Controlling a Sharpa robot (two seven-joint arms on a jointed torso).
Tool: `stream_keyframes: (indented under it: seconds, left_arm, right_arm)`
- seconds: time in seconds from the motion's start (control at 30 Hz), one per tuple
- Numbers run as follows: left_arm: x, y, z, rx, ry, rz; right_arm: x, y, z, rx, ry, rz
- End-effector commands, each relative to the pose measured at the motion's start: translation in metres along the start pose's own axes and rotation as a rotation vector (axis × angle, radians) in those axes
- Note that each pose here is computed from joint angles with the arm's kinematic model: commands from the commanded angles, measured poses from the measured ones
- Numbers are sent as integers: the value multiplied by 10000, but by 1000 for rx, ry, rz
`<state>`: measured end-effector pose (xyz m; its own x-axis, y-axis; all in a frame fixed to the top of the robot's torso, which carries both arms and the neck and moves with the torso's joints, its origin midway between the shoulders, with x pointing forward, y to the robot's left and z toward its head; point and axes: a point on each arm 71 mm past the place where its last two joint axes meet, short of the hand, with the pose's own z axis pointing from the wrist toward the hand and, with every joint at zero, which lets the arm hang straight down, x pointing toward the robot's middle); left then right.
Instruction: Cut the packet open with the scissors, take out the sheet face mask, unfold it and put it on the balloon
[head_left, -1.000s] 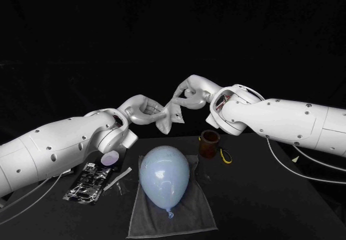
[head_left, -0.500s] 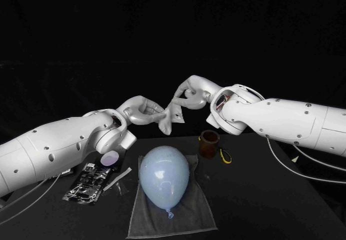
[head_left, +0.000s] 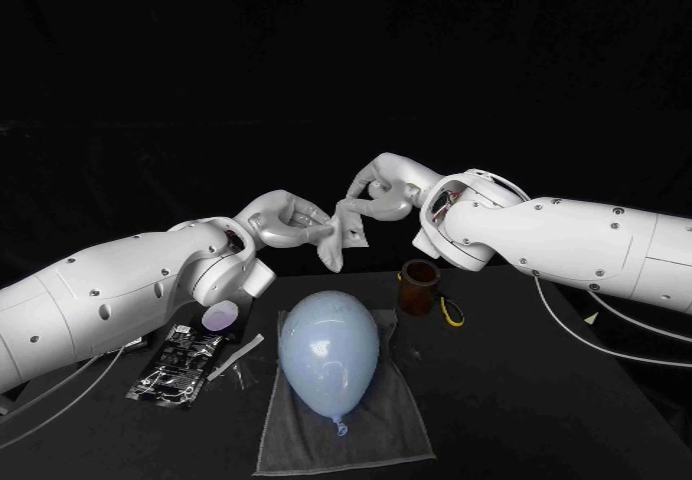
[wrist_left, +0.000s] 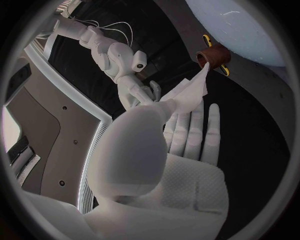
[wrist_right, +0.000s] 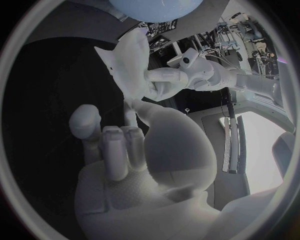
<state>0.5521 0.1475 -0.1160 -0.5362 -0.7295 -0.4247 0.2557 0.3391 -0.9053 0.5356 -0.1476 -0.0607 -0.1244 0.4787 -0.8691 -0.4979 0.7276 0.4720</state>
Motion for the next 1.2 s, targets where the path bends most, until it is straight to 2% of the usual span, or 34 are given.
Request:
stream_keyframes:
  seconds: [0.03,0.27,0.53,0.83,1.0,1.2]
  left_arm:
    - [-4,-24,-1,22,-6,-36]
    - [-3,-27,-40,54,45,-120]
    - [71,-68,-81,111,179,-226]
    - [157,-100,-115,132,330,-341]
    - [189,-108,-125,129,377,-368]
    - [188,-100,-126,120,380,-374]
  right_arm:
    - [2,-17,9,4,14,-1]
    - [-13,-97,35,33,14,19]
    - [38,-160,60,47,43,31]
    - [89,-164,80,33,82,39]
    - [102,-155,94,34,80,52]
    - [82,-180,88,49,50,58]
